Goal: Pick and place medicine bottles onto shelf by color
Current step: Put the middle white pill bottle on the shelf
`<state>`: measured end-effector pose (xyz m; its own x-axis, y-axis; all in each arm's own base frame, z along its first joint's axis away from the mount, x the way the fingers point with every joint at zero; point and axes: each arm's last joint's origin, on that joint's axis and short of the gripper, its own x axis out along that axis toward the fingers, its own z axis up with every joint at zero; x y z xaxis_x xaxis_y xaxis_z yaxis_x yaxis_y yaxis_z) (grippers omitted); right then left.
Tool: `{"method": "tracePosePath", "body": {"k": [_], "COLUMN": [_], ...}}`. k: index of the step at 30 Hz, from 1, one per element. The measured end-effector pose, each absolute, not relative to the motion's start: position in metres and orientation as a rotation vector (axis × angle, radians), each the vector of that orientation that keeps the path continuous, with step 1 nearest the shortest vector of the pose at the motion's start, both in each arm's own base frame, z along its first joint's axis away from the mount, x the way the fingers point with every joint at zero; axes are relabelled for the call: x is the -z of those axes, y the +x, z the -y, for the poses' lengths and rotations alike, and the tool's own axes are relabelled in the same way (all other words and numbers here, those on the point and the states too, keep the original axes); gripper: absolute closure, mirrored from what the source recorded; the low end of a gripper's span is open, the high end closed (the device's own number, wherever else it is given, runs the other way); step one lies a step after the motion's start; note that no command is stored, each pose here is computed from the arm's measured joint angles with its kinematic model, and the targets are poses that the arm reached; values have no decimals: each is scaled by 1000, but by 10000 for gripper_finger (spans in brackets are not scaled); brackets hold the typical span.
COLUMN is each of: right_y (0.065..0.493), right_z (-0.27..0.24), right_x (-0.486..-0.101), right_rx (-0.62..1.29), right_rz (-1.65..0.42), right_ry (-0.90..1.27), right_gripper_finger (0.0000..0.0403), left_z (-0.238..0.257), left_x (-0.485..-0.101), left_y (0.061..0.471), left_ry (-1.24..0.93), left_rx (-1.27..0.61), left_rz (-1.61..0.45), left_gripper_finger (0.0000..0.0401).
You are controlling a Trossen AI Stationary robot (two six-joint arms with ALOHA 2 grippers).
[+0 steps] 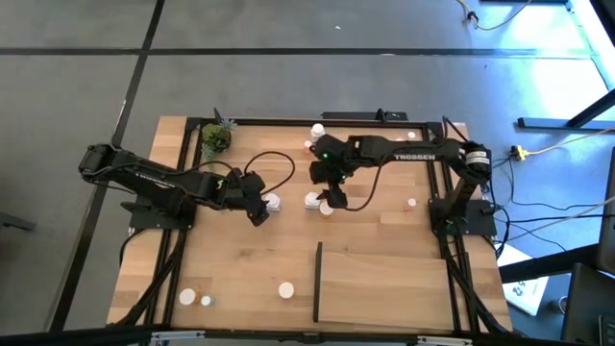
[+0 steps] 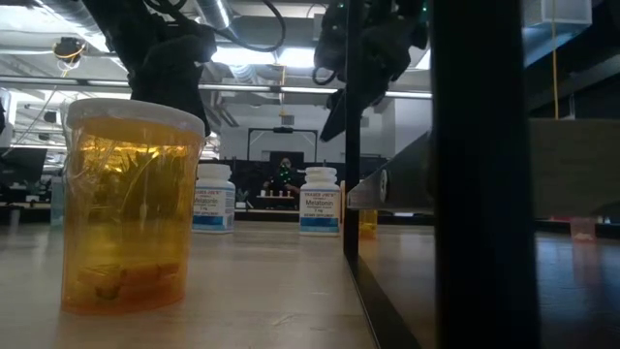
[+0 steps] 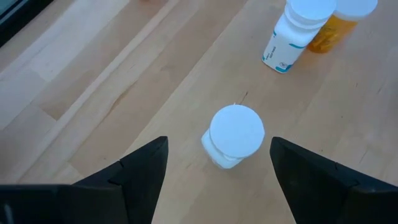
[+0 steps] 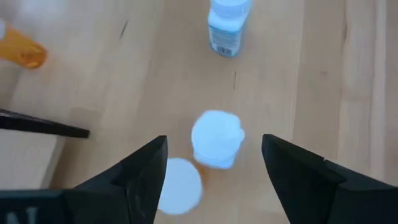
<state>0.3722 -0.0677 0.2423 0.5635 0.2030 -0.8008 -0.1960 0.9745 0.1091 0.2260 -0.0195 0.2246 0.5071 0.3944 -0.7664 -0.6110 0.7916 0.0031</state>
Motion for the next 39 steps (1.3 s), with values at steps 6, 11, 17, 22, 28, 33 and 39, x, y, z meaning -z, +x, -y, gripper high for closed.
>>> {"method": "tracePosePath", "body": {"k": [6, 11, 17, 22, 28, 33, 39], "right_y": [373, 373, 373, 372, 369, 370, 370], "right_z": [68, 67, 66, 66, 66, 65, 65], "right_x": [-231, -224, -216, -209, -204, -204, -204], "right_rx": [-234, -249, -268, -262, -262, -269, -281], "right_rz": [-897, -878, -834, -823, -836, -832, -828], "right_ry": [-2, 2, 1, -6, -3, -19, -52], "right_gripper_finger": [139, 139, 139, 139, 139, 139, 139], "left_z": [19, 19, 19, 19, 19, 20, 20], "left_x": [-225, -225, -225, -225, -225, -225, -225], "left_y": [226, 226, 226, 226, 226, 226, 226], "left_ry": [-284, -284, -284, -284, -284, -284, -283], "left_rx": [-616, -615, -615, -616, -615, -615, -615], "left_rz": [-842, -842, -842, -842, -842, -842, -843], "left_gripper_finger": [124, 124, 124, 124, 124, 124, 124]}}
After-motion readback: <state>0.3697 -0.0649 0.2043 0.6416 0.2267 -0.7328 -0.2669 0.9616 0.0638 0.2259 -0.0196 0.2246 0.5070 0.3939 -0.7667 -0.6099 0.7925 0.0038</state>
